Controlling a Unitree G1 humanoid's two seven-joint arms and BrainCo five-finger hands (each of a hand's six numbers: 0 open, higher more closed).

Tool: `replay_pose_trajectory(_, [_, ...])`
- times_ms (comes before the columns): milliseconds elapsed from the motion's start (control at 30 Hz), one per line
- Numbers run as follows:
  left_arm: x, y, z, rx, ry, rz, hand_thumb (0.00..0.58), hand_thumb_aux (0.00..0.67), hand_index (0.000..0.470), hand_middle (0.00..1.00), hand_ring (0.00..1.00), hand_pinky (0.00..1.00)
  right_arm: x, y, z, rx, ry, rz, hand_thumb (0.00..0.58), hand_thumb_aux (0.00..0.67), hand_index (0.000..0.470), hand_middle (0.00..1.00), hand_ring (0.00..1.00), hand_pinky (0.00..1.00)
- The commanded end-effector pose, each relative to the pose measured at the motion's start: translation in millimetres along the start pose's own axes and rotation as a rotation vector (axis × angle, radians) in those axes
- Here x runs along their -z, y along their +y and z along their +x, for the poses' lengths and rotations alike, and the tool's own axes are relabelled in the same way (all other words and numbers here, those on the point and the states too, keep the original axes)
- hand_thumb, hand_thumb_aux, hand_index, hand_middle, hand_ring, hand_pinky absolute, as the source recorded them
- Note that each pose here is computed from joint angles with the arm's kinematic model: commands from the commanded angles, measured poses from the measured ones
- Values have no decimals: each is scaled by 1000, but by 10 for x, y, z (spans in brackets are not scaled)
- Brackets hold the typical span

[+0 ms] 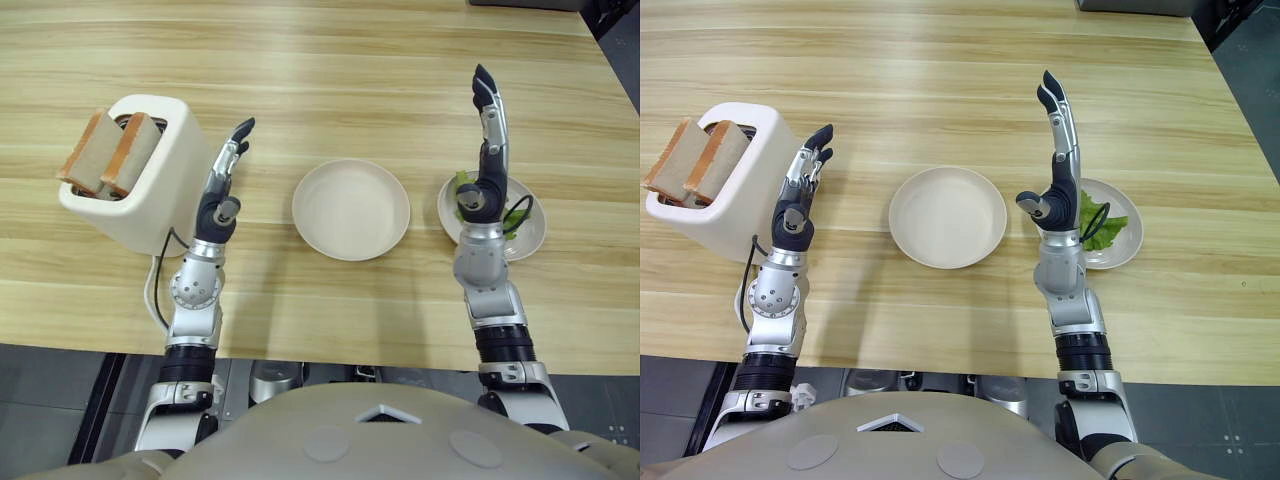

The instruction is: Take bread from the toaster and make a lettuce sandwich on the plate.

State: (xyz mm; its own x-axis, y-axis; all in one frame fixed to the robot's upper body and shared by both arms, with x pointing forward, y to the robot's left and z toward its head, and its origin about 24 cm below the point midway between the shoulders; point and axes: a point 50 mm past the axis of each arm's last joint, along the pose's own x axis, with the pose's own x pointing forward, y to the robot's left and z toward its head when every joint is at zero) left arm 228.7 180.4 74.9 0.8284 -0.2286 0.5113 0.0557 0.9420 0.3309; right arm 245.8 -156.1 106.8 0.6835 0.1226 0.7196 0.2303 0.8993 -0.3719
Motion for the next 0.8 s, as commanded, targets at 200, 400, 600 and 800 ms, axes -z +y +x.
replay_pose_trajectory(200, [-876, 1104, 78, -167, -153, 693, 0, 0, 0, 0, 0, 0, 27, 20, -15, -20, 25, -4, 0, 0, 0, 0, 0, 0])
replay_pose_trajectory(400, [-789, 1835, -45, -63, 230, 970, 0, 0, 0, 0, 0, 0, 11, -32, -54, 7, 46, -18, 0, 0, 0, 0, 0, 0])
replay_pose_trajectory(600, [-393, 2183, -326, 48, 566, 1013, 0, 0, 0, 0, 0, 0, 20, -111, -87, 35, 62, -40, 0, 0, 0, 0, 0, 0])
replay_pose_trajectory(800, [-21, 2227, -466, 141, 720, 1033, 0, 0, 0, 0, 0, 0, 42, -143, -99, 49, 77, -40, 0, 0, 0, 0, 0, 0])
